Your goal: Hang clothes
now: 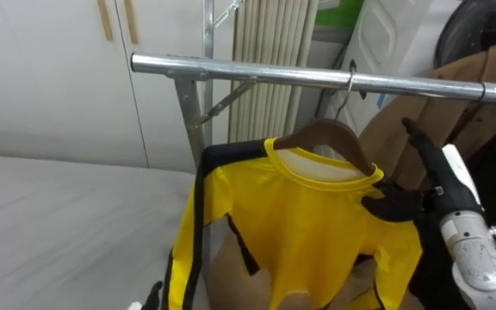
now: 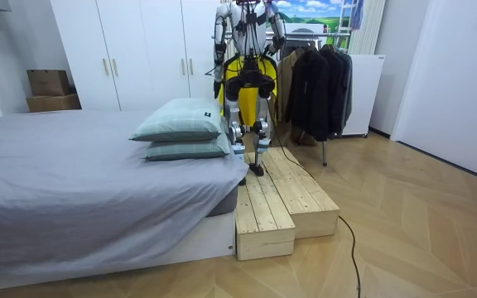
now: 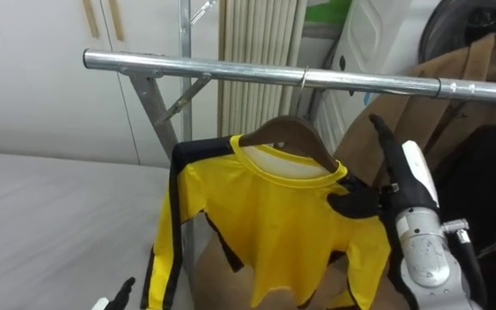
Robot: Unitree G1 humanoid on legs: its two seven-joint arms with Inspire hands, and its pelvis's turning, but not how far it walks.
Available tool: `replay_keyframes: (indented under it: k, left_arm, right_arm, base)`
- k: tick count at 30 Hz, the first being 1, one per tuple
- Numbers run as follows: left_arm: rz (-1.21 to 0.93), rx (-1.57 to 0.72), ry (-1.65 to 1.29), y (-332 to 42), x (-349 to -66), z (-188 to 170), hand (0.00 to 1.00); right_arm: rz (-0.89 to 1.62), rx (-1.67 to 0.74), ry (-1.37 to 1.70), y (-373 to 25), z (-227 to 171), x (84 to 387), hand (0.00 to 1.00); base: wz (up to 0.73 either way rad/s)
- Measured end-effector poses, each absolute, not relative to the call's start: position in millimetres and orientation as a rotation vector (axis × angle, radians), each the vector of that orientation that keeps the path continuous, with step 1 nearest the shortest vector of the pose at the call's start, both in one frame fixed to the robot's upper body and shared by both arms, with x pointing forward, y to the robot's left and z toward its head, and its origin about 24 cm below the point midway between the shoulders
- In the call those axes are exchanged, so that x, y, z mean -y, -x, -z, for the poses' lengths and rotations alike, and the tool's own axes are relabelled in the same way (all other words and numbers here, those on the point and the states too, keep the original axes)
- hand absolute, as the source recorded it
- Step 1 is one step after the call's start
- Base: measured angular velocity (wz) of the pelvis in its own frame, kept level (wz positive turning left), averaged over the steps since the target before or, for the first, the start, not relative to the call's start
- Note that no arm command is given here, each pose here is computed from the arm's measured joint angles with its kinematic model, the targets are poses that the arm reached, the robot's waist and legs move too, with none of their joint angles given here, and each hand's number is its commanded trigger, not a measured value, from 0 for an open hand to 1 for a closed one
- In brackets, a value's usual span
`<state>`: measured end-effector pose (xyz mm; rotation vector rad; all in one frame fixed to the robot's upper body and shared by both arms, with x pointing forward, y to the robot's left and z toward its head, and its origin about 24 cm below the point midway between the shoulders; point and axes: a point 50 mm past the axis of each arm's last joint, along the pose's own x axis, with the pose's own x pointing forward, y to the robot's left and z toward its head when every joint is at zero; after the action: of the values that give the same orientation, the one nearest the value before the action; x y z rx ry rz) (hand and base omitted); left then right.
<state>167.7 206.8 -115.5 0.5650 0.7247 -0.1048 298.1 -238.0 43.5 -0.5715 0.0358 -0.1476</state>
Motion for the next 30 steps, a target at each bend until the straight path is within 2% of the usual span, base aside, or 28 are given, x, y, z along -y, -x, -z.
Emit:
replay_keyframes:
  k: [8,18,26,30]
  left_arm:
    - [0.058,-0.805,-0.563,-150,-217,124,0.00]
    - [-0.020,-0.883,-0.564,-133,-232,132,0.00]
    - [-0.048,-0.930,-0.556,-117,-234,139,0.00]
    - [-0.052,-0.939,-0.557,-113,-234,140,0.00]
  right_arm:
    - [0.240,-0.013,0.495,-297,-50,248,0.00]
    - [0.231,0.064,0.497,-285,-64,244,0.00]
    - [0.247,-0.080,0.476,-252,-27,254,0.00]
    - [0.261,-0.226,0.475,-220,5,264,0.00]
  base:
    - [-0.03]
    - [-0.10]
    - [0.03]
    - [-0.05]
